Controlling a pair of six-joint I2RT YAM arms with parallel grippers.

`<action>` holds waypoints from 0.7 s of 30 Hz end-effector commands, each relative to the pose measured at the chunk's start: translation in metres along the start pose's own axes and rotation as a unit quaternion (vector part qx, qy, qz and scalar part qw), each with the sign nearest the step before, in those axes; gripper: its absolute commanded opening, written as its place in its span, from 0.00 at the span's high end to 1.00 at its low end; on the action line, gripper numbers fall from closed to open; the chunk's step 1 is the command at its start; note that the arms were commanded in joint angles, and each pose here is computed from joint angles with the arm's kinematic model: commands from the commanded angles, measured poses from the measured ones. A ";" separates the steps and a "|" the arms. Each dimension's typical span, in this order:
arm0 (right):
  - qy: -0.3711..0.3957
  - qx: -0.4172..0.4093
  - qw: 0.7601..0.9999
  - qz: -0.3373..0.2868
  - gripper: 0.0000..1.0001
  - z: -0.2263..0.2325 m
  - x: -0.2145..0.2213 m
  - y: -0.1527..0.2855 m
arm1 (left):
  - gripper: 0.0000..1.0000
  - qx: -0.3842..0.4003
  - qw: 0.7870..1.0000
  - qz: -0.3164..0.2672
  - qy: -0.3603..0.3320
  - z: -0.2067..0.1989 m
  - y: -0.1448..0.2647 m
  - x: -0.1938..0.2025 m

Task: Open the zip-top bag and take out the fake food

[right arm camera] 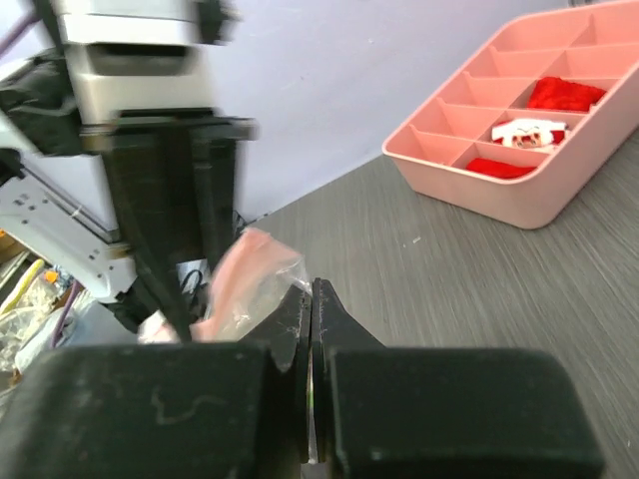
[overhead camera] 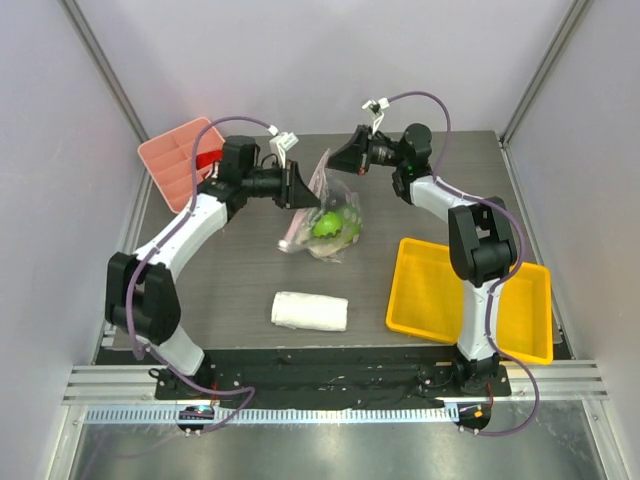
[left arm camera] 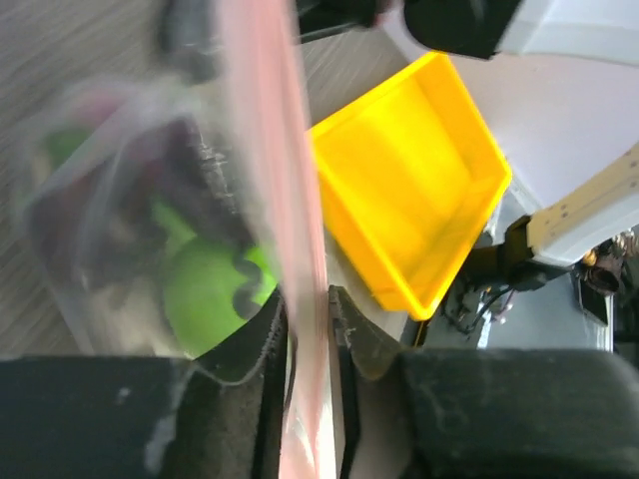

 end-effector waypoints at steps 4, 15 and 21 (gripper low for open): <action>0.043 0.058 0.997 0.020 0.99 -0.005 -0.023 -0.019 | 1.00 -0.013 0.991 -0.121 -0.048 -0.052 0.028 -0.039; 0.001 0.132 0.989 0.065 0.98 0.011 -0.028 -0.008 | 0.88 -0.047 0.989 -0.139 -0.003 -0.035 0.020 -0.049; 0.006 0.096 0.992 0.077 0.99 0.017 -0.022 -0.010 | 0.58 -0.072 0.981 -0.180 -0.024 -0.046 0.045 -0.058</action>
Point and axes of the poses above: each gripper's point midway between its finger pads, its own y axis back along the fingers, its own z axis along the line the jaws close on, x = y × z, the point moved 2 cm from there along y, back along the fingers, and after that the axes turned 9 degrees about y, right-handed, at the moved point
